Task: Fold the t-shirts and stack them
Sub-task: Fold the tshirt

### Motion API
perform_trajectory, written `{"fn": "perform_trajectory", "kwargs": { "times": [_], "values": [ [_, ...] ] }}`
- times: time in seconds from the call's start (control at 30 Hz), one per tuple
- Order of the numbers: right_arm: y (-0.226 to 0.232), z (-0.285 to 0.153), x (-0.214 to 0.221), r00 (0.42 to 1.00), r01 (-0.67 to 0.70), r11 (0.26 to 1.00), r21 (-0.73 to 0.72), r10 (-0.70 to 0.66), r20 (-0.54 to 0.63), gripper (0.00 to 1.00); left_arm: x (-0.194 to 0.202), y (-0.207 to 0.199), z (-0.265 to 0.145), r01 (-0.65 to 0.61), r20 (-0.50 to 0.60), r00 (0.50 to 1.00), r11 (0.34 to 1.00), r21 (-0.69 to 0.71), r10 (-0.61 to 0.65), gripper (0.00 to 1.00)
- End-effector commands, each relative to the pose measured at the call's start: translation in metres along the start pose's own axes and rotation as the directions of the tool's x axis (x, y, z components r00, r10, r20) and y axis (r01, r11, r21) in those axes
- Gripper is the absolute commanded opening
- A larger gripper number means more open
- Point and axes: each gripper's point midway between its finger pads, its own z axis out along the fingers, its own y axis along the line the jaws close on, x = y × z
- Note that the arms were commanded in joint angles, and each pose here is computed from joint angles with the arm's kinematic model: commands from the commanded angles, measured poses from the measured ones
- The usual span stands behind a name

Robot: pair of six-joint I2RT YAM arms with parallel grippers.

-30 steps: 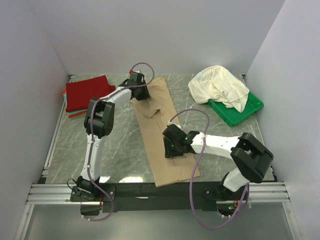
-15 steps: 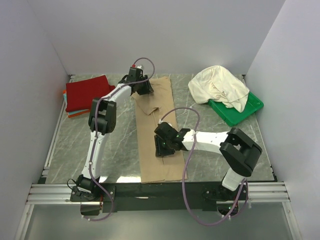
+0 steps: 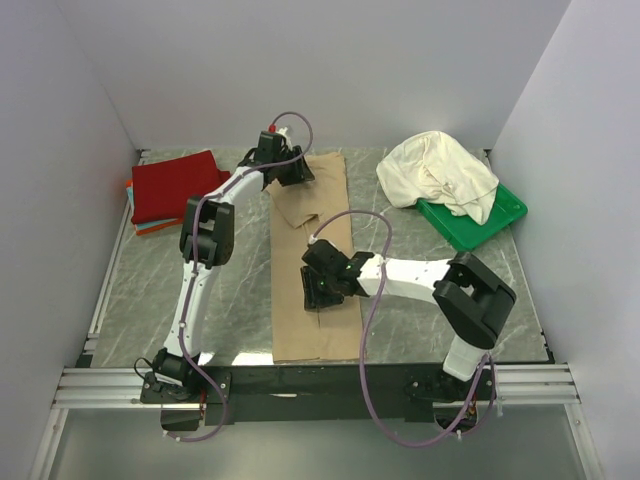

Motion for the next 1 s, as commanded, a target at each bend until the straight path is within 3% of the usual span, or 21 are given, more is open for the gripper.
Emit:
{"fn": "perform_trajectory", "kwargs": {
  "times": [0.0, 0.17, 0.23, 0.3, 0.33, 0.4, 0.5, 0.53, 0.57, 0.6, 0.67, 0.7, 0.83, 0.97],
  "values": [
    [0.026, -0.037, -0.037, 0.99, 0.044, 0.997, -0.056, -0.036, 0.139, 0.52, -0.054, -0.06, -0.034, -0.065, 0.127, 0.991, 0.988, 0.141, 0.047, 0.52],
    [0.021, -0.079, -0.052, 0.968, 0.062, 0.997, -0.038, -0.051, 0.247, 0.54, -0.101, -0.105, -0.104, -0.13, 0.263, 0.961, 0.978, 0.162, 0.084, 0.54],
    [0.01, -0.09, -0.05, 0.962, 0.058, 0.998, -0.007, -0.054, 0.267, 0.55, -0.084, -0.1, -0.116, -0.112, 0.242, 0.968, 0.982, 0.149, 0.073, 0.54],
    [-0.009, -0.089, -0.039, 0.965, 0.043, 0.998, 0.053, -0.055, 0.256, 0.55, -0.092, -0.118, -0.157, -0.123, 0.307, 0.949, 0.982, 0.146, 0.073, 0.54],
    [-0.015, -0.092, -0.037, 0.963, 0.037, 0.997, 0.064, -0.053, 0.263, 0.55, -0.062, -0.099, -0.154, -0.091, 0.259, 0.964, 0.99, 0.104, 0.062, 0.54],
    [-0.034, -0.087, -0.022, 0.972, 0.015, 0.994, 0.112, -0.04, 0.233, 0.55, -0.056, -0.108, -0.189, -0.106, 0.313, 0.946, 0.992, 0.063, 0.081, 0.54],
    [-0.053, -0.082, -0.003, 0.98, 0.003, 0.989, 0.146, -0.032, 0.197, 0.55, -0.005, -0.094, -0.217, -0.063, 0.281, 0.957, 0.997, -0.04, 0.072, 0.53],
    [-0.055, -0.083, 0.002, 0.982, -0.004, 0.99, 0.144, -0.024, 0.186, 0.55, 0.028, -0.07, -0.216, -0.037, 0.238, 0.969, 0.993, -0.109, 0.062, 0.53],
    [-0.062, -0.08, 0.011, 0.986, -0.003, 0.987, 0.159, -0.024, 0.165, 0.55, 0.035, -0.082, -0.236, -0.03, 0.259, 0.965, 0.996, -0.08, 0.05, 0.53],
    [-0.067, -0.08, 0.018, 0.989, -0.006, 0.985, 0.173, -0.02, 0.147, 0.55, 0.073, -0.069, -0.235, -0.028, 0.203, 0.978, 0.992, -0.126, 0.053, 0.53],
    [-0.076, -0.081, 0.03, 0.992, -0.011, 0.983, 0.181, -0.013, 0.128, 0.55, 0.089, -0.069, -0.258, 0.017, 0.229, 0.973, 0.987, -0.158, 0.02, 0.52],
    [-0.079, -0.081, 0.034, 0.993, -0.017, 0.983, 0.184, -0.005, 0.12, 0.55, 0.123, -0.058, -0.26, 0.023, 0.167, 0.986, 0.98, -0.197, 0.01, 0.51],
    [-0.086, -0.08, 0.06, 0.997, -0.024, 0.988, 0.15, 0.013, 0.07, 0.54, 0.164, -0.063, -0.295, 0.108, 0.172, 0.982, 0.98, -0.167, -0.079, 0.49],
    [-0.087, -0.077, 0.082, 0.999, -0.027, 0.993, 0.115, 0.025, 0.026, 0.54, 0.202, -0.052, -0.316, 0.12, 0.131, 0.987, 0.967, -0.224, -0.092, 0.48]
  ]
}}
